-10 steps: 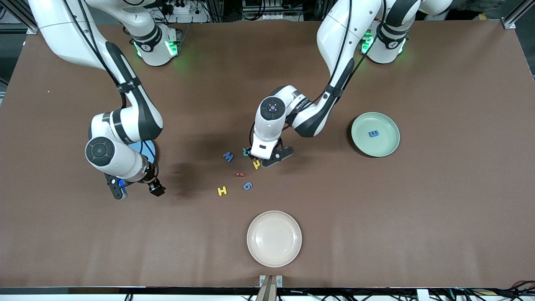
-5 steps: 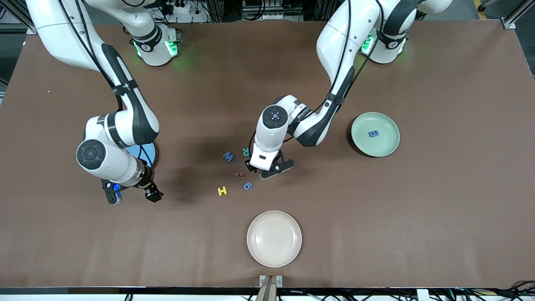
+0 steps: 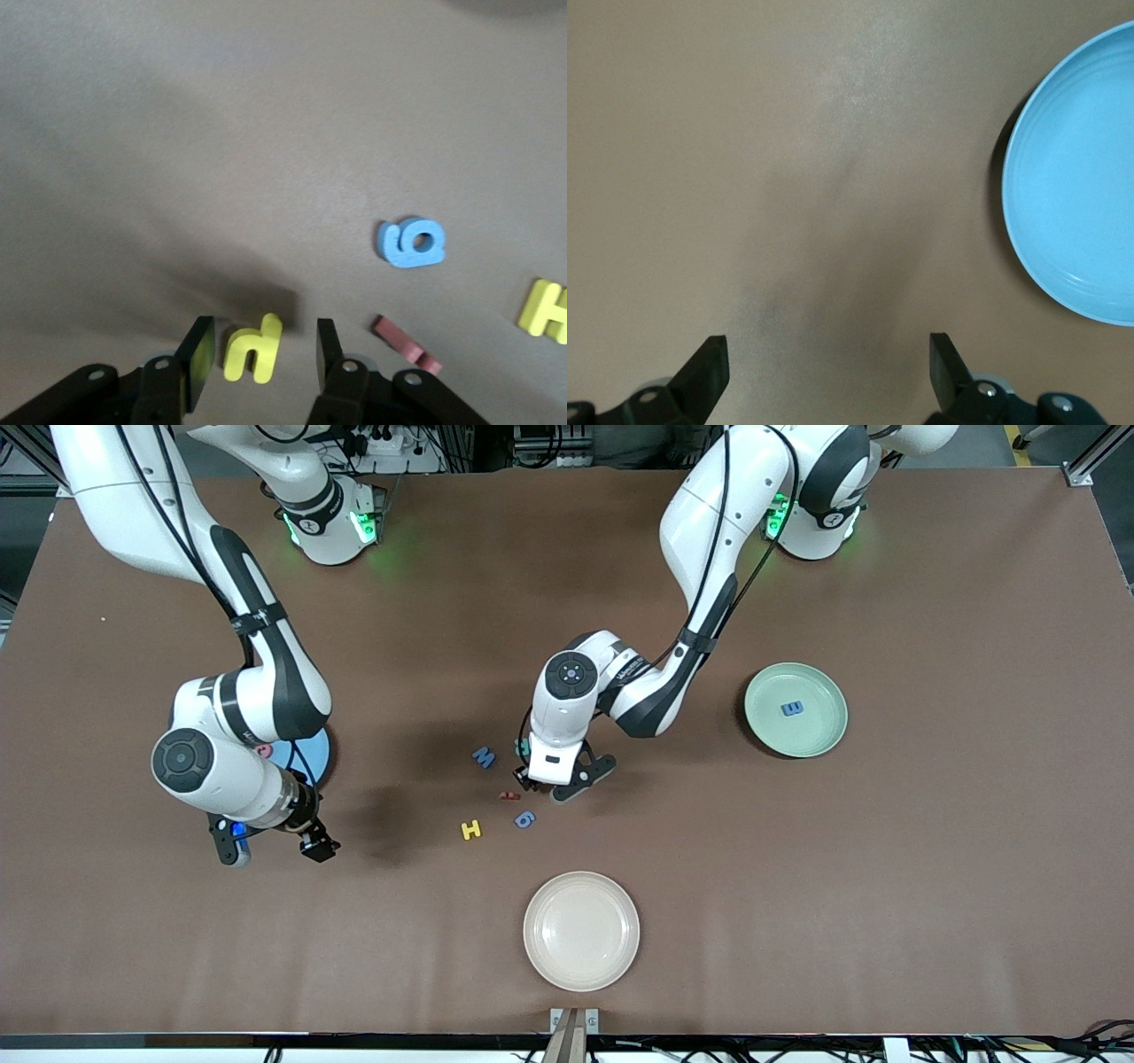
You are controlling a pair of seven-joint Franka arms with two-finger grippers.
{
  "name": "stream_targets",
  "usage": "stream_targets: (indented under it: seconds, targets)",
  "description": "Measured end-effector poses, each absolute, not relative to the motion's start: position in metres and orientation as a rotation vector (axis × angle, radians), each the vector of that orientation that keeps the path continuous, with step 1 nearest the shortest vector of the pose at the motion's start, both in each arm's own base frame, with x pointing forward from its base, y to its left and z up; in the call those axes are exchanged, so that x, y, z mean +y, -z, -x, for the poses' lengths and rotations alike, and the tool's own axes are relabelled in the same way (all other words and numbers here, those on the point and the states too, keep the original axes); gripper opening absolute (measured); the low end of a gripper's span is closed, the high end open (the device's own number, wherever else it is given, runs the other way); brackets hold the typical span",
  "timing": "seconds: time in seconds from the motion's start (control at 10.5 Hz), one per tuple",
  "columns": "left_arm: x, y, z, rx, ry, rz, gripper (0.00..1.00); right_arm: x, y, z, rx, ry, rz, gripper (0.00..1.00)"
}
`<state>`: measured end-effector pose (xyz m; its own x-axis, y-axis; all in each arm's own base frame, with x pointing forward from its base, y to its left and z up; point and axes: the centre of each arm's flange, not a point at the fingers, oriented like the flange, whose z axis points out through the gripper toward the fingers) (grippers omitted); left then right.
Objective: Sort uppercase to blue plate, lowercase to green plate
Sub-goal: 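Lower the left gripper and grasp the yellow h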
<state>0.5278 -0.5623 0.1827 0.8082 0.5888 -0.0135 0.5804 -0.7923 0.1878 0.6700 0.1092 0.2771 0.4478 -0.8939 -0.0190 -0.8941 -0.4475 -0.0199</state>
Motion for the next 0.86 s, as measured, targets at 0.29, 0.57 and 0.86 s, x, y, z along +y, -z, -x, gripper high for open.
stream_targets:
  seconds: [0.29, 0.57, 0.86]
  targets:
    - [-0.565, -0.174, -0.517, 0.922, -0.018, -2.866, 0.55, 0.109, -0.277, -0.67, 1.637, -0.01, 2.65, 1.0]
    - [-0.568, -0.176, -0.515, 0.946, -0.008, -2.861, 0.55, 0.109, -0.276, -0.67, 1.638, -0.013, 2.651, 1.0]
    - [-0.568, -0.174, -0.515, 0.954, -0.009, -2.857, 0.55, 0.109, -0.274, -0.67, 1.639, -0.016, 2.653, 1.0]
